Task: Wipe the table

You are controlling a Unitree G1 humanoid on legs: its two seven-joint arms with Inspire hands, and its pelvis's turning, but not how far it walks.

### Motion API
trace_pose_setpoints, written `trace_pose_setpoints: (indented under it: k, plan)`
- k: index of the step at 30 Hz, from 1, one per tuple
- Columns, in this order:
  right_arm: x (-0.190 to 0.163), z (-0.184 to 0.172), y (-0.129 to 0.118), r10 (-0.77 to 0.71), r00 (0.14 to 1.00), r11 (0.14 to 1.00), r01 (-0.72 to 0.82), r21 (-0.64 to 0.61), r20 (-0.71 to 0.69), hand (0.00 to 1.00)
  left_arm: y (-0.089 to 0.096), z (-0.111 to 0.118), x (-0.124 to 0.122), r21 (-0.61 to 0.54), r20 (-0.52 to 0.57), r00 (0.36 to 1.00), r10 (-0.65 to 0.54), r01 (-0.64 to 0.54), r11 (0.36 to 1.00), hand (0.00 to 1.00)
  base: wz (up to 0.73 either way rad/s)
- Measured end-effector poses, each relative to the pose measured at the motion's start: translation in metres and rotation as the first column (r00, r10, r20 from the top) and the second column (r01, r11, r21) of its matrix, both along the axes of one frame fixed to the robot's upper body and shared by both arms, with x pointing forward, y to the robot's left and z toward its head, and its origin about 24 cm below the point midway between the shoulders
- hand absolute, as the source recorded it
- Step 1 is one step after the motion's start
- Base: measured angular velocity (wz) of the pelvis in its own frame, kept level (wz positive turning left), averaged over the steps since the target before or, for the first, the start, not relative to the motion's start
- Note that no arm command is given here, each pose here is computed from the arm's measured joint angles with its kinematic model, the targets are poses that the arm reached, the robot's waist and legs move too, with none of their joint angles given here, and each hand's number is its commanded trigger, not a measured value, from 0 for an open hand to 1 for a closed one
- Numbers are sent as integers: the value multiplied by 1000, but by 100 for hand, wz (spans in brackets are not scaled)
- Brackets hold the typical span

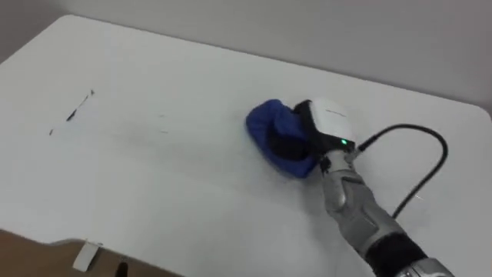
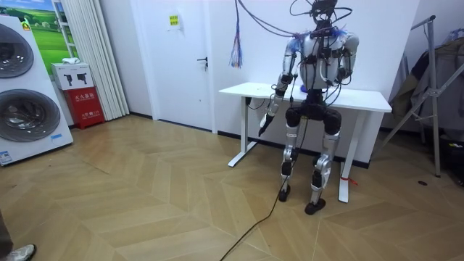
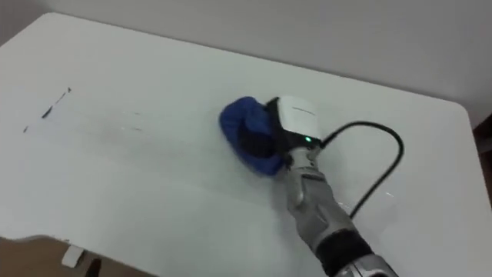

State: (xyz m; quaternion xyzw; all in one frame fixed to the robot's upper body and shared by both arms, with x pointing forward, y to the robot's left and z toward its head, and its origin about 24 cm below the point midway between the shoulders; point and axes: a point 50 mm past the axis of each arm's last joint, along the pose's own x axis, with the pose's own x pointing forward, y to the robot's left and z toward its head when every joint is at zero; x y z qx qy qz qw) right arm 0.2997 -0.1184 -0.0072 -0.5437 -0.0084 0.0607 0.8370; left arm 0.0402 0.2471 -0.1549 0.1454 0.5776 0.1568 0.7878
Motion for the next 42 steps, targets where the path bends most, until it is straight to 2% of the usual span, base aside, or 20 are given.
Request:
trace_pose_setpoints:
  k: [3, 7, 10, 12, 15, 17, 22, 25, 27, 28, 30, 33, 35, 37, 40, 42]
  plan:
    - [-21, -20, -13, -30, 1000, 999, 30, 22, -6, 100, 1, -1, -23, -3, -52, 999, 13, -13, 1000, 0, 30]
    - [-58, -43, -36, -124, 992, 987, 122, 103, 17, 100, 9, 1, -35, 29, -66, 997, 47, -45, 999, 0, 29]
    - [-100, -56, -70, -280, 959, 955, 273, 119, 50, 100, 30, 9, -35, 103, -39, 996, 79, -74, 992, 0, -6]
    - [-129, -63, -104, -409, 911, 911, 403, 91, 57, 100, 42, 14, -33, 160, -20, 997, 74, -70, 985, 0, -7]
    - [-152, -66, -141, -551, 833, 834, 548, 57, 51, 100, 44, 15, -28, 172, 5, 996, 85, -85, 981, 0, -10]
    - [-154, -67, -150, -585, 810, 811, 583, 52, 35, 100, 43, 16, -18, 165, 34, 997, 75, -80, 983, 0, -13]
    - [-125, -66, -140, -600, 800, 796, 599, 90, -13, 100, 26, 12, 0, 114, 76, 996, 42, -50, 992, 0, -23]
    - [-86, -56, -113, -538, 842, 837, 539, 92, -45, 100, 13, 6, 0, 75, 54, 998, 32, -36, 997, 0, -80]
    - [-52, -39, -79, -392, 919, 916, 394, 73, -44, 100, 5, 2, 3, 51, 27, 1000, -5, 3, 999, 0, -30]
    - [-43, -34, -70, -344, 938, 936, 346, 64, -32, 100, 3, 2, 4, 46, 27, 1000, -12, 11, 999, 0, 7]
    - [-12, -7, -35, -190, 981, 980, 187, 68, 30, 100, -2, 1, 10, 30, 30, 999, -43, 42, 999, 0, 22]
    - [-2, 6, -19, -105, 992, 992, 100, 83, 66, 100, -1, 1, 4, 33, 16, 999, -37, 37, 999, 0, 30]
    - [-9, -3, -22, -88, 995, 995, 86, 52, 42, 100, 1, 0, -14, 32, -22, 1000, -13, 13, 999, 0, 39]
    - [-29, -24, -39, -127, 992, 992, 127, 21, -15, 100, 1, 0, -24, 25, -51, 999, 6, -5, 1000, 0, 49]
    - [-67, -45, -60, -225, 974, 969, 223, 103, 7, 100, 9, 1, -41, 42, -83, 995, 61, -58, 997, 0, 17]
    - [-97, -56, -90, -357, 934, 929, 353, 111, 15, 100, 22, 5, -40, 78, -57, 992, 114, -110, 991, 0, 16]
